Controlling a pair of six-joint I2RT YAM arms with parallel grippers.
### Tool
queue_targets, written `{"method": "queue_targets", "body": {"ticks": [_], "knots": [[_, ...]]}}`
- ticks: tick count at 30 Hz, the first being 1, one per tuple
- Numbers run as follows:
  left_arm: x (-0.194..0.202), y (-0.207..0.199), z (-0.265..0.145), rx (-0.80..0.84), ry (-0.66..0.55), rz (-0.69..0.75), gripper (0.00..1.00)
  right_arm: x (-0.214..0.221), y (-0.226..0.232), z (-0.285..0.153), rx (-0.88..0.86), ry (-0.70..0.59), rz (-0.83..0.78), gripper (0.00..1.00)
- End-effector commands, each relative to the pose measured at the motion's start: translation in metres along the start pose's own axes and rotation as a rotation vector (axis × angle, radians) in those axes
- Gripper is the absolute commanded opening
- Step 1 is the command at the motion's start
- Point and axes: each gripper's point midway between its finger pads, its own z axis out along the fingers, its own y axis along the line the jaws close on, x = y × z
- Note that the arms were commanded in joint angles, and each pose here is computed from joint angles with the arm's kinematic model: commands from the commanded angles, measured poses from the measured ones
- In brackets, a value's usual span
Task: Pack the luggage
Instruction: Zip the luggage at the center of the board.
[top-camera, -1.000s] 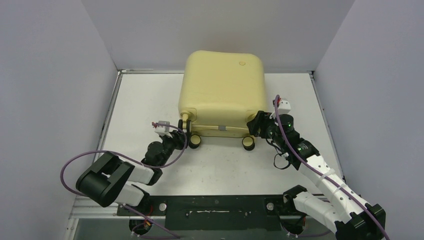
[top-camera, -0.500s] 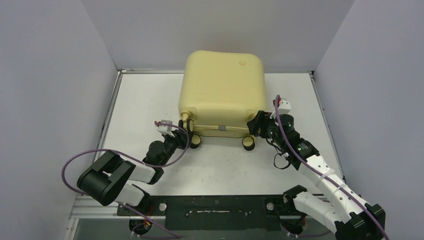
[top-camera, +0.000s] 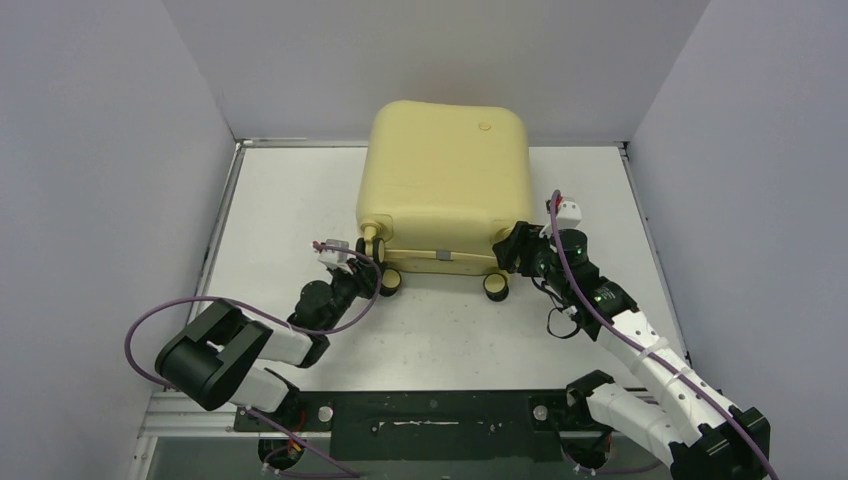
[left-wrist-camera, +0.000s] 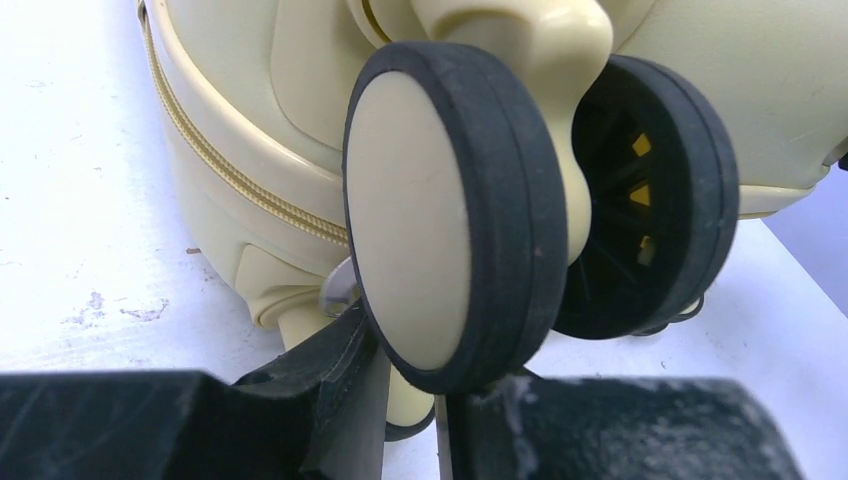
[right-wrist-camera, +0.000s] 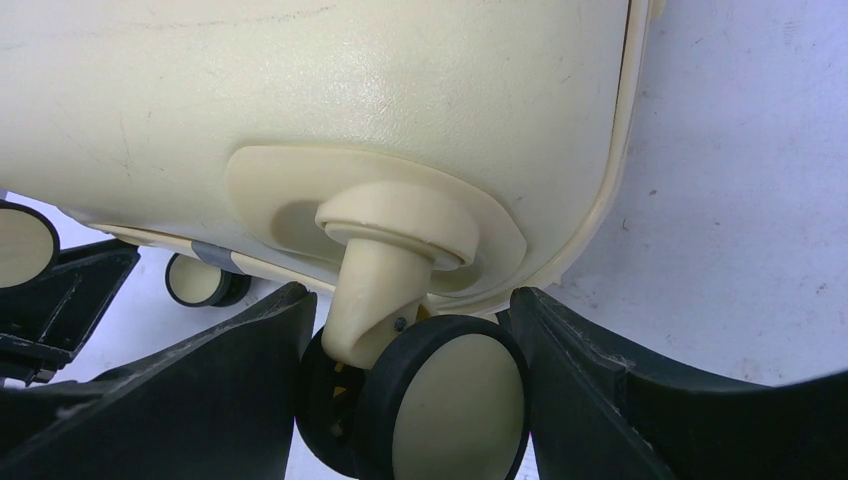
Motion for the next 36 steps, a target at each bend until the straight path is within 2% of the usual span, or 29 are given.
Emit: {"method": "queue_targets", "body": {"ticks": [1, 12, 26, 36], "knots": [[-0.029, -0.014, 0.016, 0.038, -0.088, 0.004, 0.17, -0.033, 0.025, -0.005, -0.097, -0.114, 0.034, 0.00], [-0.027, -0.013, 0.017, 0.035, -0.081, 0.010, 0.00, -0.031, 0.026, -0.004, -0.103, -0.107, 0.038, 0.00], [-0.020, -0.018, 0.022, 0.059, -0.057, -0.012, 0.00, -0.027, 0.023, -0.005, -0.094, -0.104, 0.036, 0.00], [-0.022, -0.010, 0.007, 0.029, -0.066, 0.059, 0.00, -0.025, 0.020, -0.004, -0.085, -0.099, 0.036, 0.00]]}}
